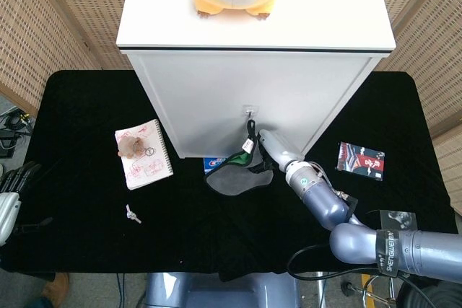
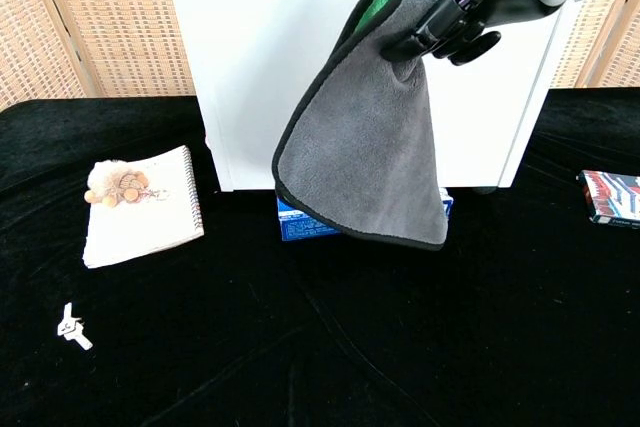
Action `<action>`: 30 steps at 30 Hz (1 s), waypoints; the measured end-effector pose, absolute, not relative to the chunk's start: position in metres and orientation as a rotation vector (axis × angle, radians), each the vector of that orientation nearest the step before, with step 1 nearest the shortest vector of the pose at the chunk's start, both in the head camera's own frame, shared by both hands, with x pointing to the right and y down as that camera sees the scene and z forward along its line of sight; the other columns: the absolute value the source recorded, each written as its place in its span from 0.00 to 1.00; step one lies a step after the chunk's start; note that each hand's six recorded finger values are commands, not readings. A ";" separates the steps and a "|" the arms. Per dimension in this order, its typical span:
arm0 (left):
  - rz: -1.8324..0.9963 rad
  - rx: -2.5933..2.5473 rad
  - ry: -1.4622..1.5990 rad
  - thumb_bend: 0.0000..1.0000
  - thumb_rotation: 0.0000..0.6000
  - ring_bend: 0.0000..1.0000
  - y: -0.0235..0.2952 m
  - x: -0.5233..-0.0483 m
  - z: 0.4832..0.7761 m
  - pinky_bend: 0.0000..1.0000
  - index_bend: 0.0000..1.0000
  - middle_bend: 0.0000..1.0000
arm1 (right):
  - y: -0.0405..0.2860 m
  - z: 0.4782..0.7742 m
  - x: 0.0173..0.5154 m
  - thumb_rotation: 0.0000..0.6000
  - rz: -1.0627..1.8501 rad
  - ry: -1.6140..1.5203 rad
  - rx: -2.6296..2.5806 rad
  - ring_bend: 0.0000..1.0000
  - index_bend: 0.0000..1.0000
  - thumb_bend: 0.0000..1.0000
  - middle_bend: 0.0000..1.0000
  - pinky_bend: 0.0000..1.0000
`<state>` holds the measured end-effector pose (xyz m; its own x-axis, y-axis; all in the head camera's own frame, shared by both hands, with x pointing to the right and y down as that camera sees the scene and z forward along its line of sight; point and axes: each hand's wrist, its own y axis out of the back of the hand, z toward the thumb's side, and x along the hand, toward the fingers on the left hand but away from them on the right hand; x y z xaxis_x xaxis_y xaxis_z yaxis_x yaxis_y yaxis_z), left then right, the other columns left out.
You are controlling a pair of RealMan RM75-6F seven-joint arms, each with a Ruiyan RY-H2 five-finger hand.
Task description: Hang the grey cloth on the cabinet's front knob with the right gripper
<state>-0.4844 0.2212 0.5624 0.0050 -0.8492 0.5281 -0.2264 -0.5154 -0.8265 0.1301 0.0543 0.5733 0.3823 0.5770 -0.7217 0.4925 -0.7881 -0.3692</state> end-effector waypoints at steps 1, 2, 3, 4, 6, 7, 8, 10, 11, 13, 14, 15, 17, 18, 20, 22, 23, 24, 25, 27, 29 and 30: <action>-1.544 -1.763 1.106 0.00 1.00 0.00 0.221 -0.484 0.562 0.00 0.00 0.00 | 0.054 0.574 0.131 1.00 1.385 -0.989 -2.534 1.00 1.00 0.71 1.00 1.00; -1.545 -1.762 1.106 0.00 1.00 0.00 0.221 -0.485 0.562 0.00 0.00 0.00 | 0.054 0.574 0.131 1.00 1.388 -0.993 -2.535 1.00 1.00 0.71 1.00 1.00; -1.545 -1.762 1.106 0.00 1.00 0.00 0.221 -0.485 0.562 0.00 0.00 0.00 | 0.053 0.575 0.132 1.00 1.392 -0.995 -2.534 1.00 1.00 0.71 1.00 1.00; -1.546 -1.763 1.105 0.00 1.00 0.00 0.221 -0.485 0.563 0.00 0.00 0.00 | 0.053 0.576 0.133 1.00 1.397 -0.995 -2.534 1.00 1.00 0.71 1.00 1.00; -1.546 -1.763 1.103 0.00 1.00 0.00 0.221 -0.484 0.563 0.00 0.00 0.00 | 0.053 0.577 0.134 1.00 1.406 -0.996 -2.535 1.00 1.00 0.71 1.00 1.00; -1.545 -1.763 1.102 0.00 1.00 0.00 0.221 -0.484 0.563 0.00 0.00 0.00 | 0.053 0.578 0.135 1.00 1.414 -0.996 -2.537 1.00 1.00 0.71 1.00 1.00; -1.545 -1.762 1.102 0.00 1.00 0.00 0.221 -0.484 0.563 0.00 0.00 0.00 | 0.053 0.578 0.135 1.00 1.417 -0.997 -2.538 1.00 1.00 0.71 1.00 1.00; -1.545 -1.762 1.103 0.00 1.00 0.00 0.221 -0.484 0.563 0.00 0.00 0.00 | 0.053 0.579 0.137 1.00 1.428 -0.999 -2.541 1.00 1.00 0.71 1.00 1.00; -1.546 -1.761 1.104 0.00 1.00 0.00 0.221 -0.485 0.563 0.00 0.00 0.00 | 0.053 0.580 0.137 1.00 1.432 -0.998 -2.542 1.00 1.00 0.71 1.00 1.00; -1.546 -1.761 1.104 0.00 1.00 0.00 0.221 -0.485 0.563 0.00 0.00 0.00 | 0.054 0.581 0.140 1.00 1.442 -0.993 -2.541 1.00 1.00 0.71 1.00 1.00; -1.546 -1.761 1.104 0.00 1.00 0.00 0.221 -0.485 0.563 0.00 0.00 0.00 | 0.054 0.582 0.140 1.00 1.446 -0.991 -2.540 1.00 0.99 0.70 1.00 1.00; -1.546 -1.761 1.103 0.00 1.00 0.00 0.221 -0.485 0.563 0.00 0.00 0.00 | 0.054 0.582 0.141 1.00 1.446 -0.991 -2.539 1.00 0.95 0.65 1.00 1.00; -1.547 -1.762 1.101 0.00 1.00 0.00 0.222 -0.484 0.563 0.00 0.00 0.00 | 0.054 0.582 0.141 1.00 1.445 -0.996 -2.542 1.00 0.84 0.50 1.00 1.00; -1.546 -1.762 1.100 0.00 1.00 0.00 0.221 -0.484 0.563 0.00 0.00 0.00 | 0.054 0.581 0.141 1.00 1.443 -0.999 -2.544 1.00 0.75 0.39 1.00 1.00; -1.547 -1.761 1.100 0.00 1.00 0.00 0.222 -0.484 0.563 0.00 0.00 0.00 | 0.054 0.580 0.141 1.00 1.434 -0.998 -2.549 1.00 0.62 0.23 1.00 1.00; -1.547 -1.761 1.100 0.00 1.00 0.00 0.222 -0.484 0.563 0.00 0.00 0.00 | 0.055 0.579 0.141 1.00 1.428 -0.985 -2.555 1.00 0.50 0.10 1.00 1.00; -1.547 -1.761 1.099 0.00 1.00 0.00 0.222 -0.484 0.563 0.00 0.00 0.00 | 0.056 0.579 0.141 1.00 1.425 -0.980 -2.556 1.00 0.47 0.07 1.00 1.00; -1.547 -1.762 1.099 0.00 1.00 0.00 0.222 -0.484 0.563 0.00 0.00 0.00 | 0.056 0.578 0.141 1.00 1.421 -0.976 -2.557 1.00 0.44 0.04 1.00 1.00; -1.547 -1.762 1.098 0.00 1.00 0.00 0.222 -0.484 0.563 0.00 0.00 0.00 | 0.056 0.577 0.141 1.00 1.417 -0.972 -2.559 1.00 0.42 0.04 1.00 1.00; -1.546 -1.762 1.098 0.00 1.00 0.00 0.222 -0.484 0.563 0.00 0.00 0.00 | 0.057 0.576 0.141 1.00 1.408 -0.970 -2.563 1.00 0.42 0.04 1.00 1.00; -1.546 -1.764 1.097 0.00 1.00 0.00 0.222 -0.483 0.563 0.00 0.00 0.00 | 0.057 0.575 0.142 1.00 1.398 -0.970 -2.563 1.00 0.42 0.04 1.00 1.00; -1.546 -1.764 1.097 0.00 1.00 0.00 0.222 -0.483 0.563 0.00 0.00 0.00 | 0.058 0.574 0.142 1.00 1.395 -0.969 -2.563 1.00 0.42 0.04 1.00 1.00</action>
<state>-0.4832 0.2220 0.5632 0.0079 -0.8475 0.5307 -0.2211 -0.5190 -0.8257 0.1422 0.0577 0.5744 0.3904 0.5553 -0.7343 0.4946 -0.7992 -0.3415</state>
